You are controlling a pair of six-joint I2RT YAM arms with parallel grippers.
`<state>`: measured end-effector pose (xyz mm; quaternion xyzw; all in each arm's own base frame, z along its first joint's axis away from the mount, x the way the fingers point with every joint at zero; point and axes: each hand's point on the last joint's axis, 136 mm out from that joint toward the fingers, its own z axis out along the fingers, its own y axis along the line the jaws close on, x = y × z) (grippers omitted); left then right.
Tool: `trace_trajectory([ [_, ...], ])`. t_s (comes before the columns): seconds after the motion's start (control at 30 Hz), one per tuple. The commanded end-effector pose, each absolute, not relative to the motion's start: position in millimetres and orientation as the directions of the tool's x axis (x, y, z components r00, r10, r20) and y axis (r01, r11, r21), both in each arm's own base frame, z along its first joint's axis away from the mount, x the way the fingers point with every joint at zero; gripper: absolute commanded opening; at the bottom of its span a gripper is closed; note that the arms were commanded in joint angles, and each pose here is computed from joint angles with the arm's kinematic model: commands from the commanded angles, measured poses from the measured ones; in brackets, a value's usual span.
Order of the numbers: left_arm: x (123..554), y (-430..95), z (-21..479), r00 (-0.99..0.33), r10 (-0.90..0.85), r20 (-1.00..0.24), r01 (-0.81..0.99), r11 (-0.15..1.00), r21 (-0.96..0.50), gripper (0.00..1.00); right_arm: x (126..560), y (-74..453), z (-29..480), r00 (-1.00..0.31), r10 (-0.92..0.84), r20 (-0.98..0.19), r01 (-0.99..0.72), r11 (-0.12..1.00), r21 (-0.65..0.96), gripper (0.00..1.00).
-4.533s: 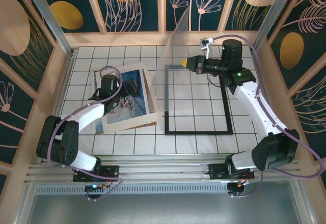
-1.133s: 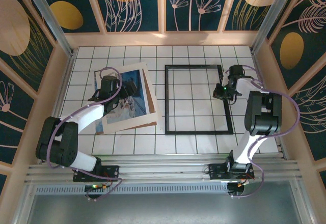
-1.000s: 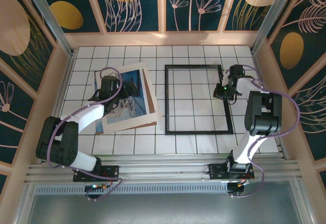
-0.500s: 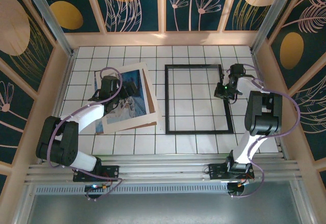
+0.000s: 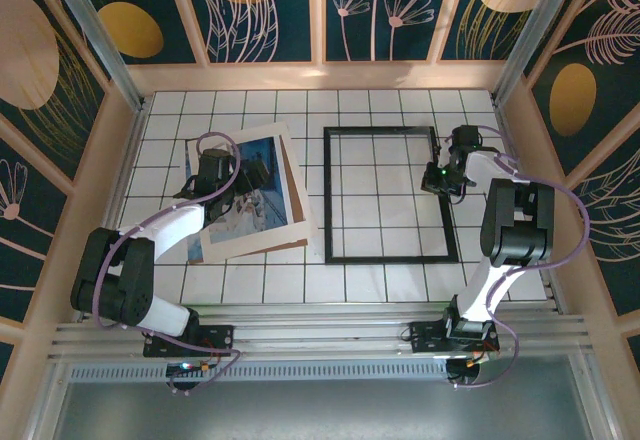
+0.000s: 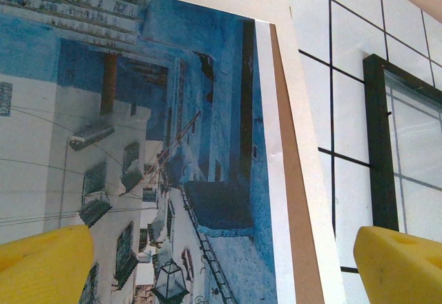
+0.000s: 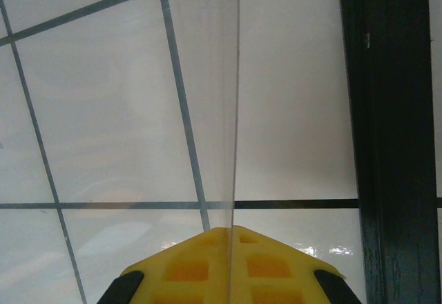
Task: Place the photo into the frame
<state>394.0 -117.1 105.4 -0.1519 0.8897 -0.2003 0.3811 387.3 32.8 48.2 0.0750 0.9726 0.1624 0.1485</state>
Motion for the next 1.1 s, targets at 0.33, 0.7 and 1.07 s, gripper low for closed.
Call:
trace_trajectory([
  [0.33, 399, -123, 111, -0.664, -0.406, -0.628, -0.085, 0.876, -0.475, 0.97, 393, 35, 42, -0.945, 0.189, -0.268, 0.085, 0.93, 0.357, 0.04],
  [0.7, 400, -124, 111, -0.665, -0.403, -0.628, -0.083, 0.876, -0.475, 0.96, 395, 37, 43, -0.938, 0.212, -0.273, 0.096, 0.918, 0.384, 0.37],
  [1.07, 400, -124, 111, -0.667, -0.397, -0.631, -0.082, 0.88, -0.467, 0.97, 400, 16, 47, -0.919, 0.269, -0.288, 0.159, 0.922, 0.354, 0.71],
])
